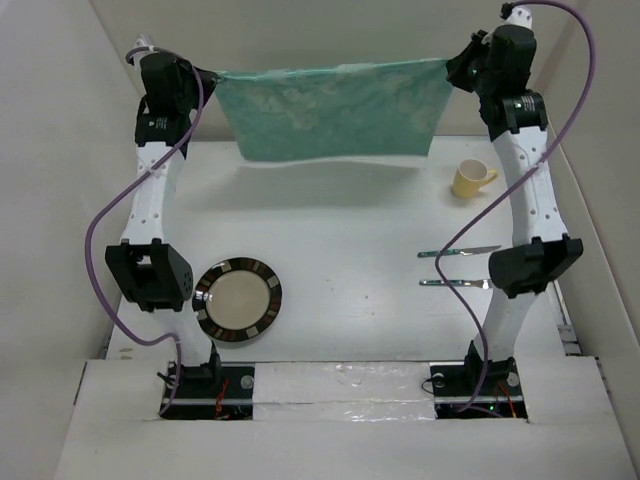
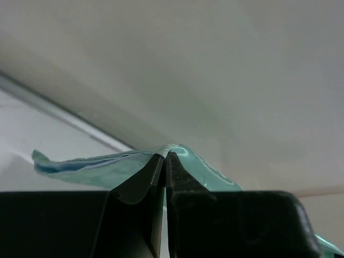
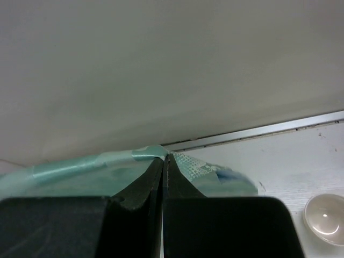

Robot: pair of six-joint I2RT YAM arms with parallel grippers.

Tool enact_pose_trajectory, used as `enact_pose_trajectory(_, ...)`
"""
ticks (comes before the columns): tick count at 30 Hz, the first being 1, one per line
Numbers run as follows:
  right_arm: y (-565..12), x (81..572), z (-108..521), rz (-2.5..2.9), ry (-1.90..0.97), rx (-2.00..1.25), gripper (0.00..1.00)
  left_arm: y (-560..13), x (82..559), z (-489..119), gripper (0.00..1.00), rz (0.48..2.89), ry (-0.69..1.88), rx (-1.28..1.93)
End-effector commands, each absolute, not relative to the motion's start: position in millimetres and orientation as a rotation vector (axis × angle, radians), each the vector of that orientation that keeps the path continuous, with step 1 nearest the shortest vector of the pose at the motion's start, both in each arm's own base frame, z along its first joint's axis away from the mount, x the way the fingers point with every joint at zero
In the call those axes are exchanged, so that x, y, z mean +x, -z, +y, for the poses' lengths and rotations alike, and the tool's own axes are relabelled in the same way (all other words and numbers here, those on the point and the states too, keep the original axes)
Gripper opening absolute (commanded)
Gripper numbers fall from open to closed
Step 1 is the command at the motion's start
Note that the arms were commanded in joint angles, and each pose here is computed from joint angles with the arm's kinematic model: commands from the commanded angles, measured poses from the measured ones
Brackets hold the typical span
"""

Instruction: Set the dinner table for one person

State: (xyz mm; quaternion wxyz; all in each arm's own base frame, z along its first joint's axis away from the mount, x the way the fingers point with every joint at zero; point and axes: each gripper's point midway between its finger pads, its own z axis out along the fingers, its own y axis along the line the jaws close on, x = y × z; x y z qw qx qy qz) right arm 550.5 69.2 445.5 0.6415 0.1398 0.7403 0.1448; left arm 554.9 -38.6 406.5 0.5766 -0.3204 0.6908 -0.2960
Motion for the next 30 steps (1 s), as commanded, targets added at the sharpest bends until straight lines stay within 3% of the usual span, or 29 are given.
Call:
enact_pose_trajectory(1,-509.9,511.0,65.4,1.533,-0.404,0.267,0.0,-462.9,521.1,-46.0,0.0,1.484,0.776,-0.64)
enact_pose_trajectory(2,-494.9,509.9,66.8,1.564,-0.406,0.267,0.0,-451.0,518.9,-46.8,0.0,1.487,0.779,-0.637)
enact_pose_trajectory(3,-441.4,518.0,67.9,1.664,-0.393,0.283,0.0,-455.0,504.7,-47.8,0.0,1.459,0.79,-0.62)
enact_pose_trajectory(4,-429.9,505.8,75.7,1.689,-0.435,0.253,0.0,-392.7,505.0,-48.9,0.0,1.562,0.798,-0.663)
enact_pose_trajectory(5,-406.6,502.8,78.2,1.723,-0.452,0.263,0.0,-379.6,501.4,-51.9,0.0,1.56,0.816,-0.649)
enact_pose_trajectory(6,-341.9,501.5,79.8,1.824,-0.451,0.287,0.0,-364.5,493.3,-54.8,0.0,1.585,0.823,-0.645)
enact_pose_trajectory(7,-316.6,495.1,81.1,1.866,-0.459,0.298,0.0,-306.3,486.2,-57.5,0.0,1.695,0.804,-0.673)
enact_pose_trajectory(9,-283.0,483.8,85.3,1.896,-0.468,0.309,0.0,-265.2,476.0,-59.9,0.0,1.755,0.797,-0.681)
enact_pose_trajectory(10,-236.3,470.5,90.6,1.997,-0.47,0.314,0.0,-219.1,462.8,-58.5,0.0,1.837,0.766,-0.731)
enact_pose_trajectory(15,-135.8,439.6,85.4,2.244,-0.379,0.391,0.0,-134.2,431.5,-50.4,0.0,1.989,0.674,-0.799)
enact_pose_trajectory(20,-90.6,408.4,80.3,2.369,-0.341,0.445,0.0,-93.8,410.6,-45.2,0.0,2.099,0.595,-0.852)
enact_pose_trajectory(30,-68.7,355.0,74.8,2.427,-0.334,0.46,0.0,-72.8,361.7,-39.1,0.0,2.194,0.505,-0.877)
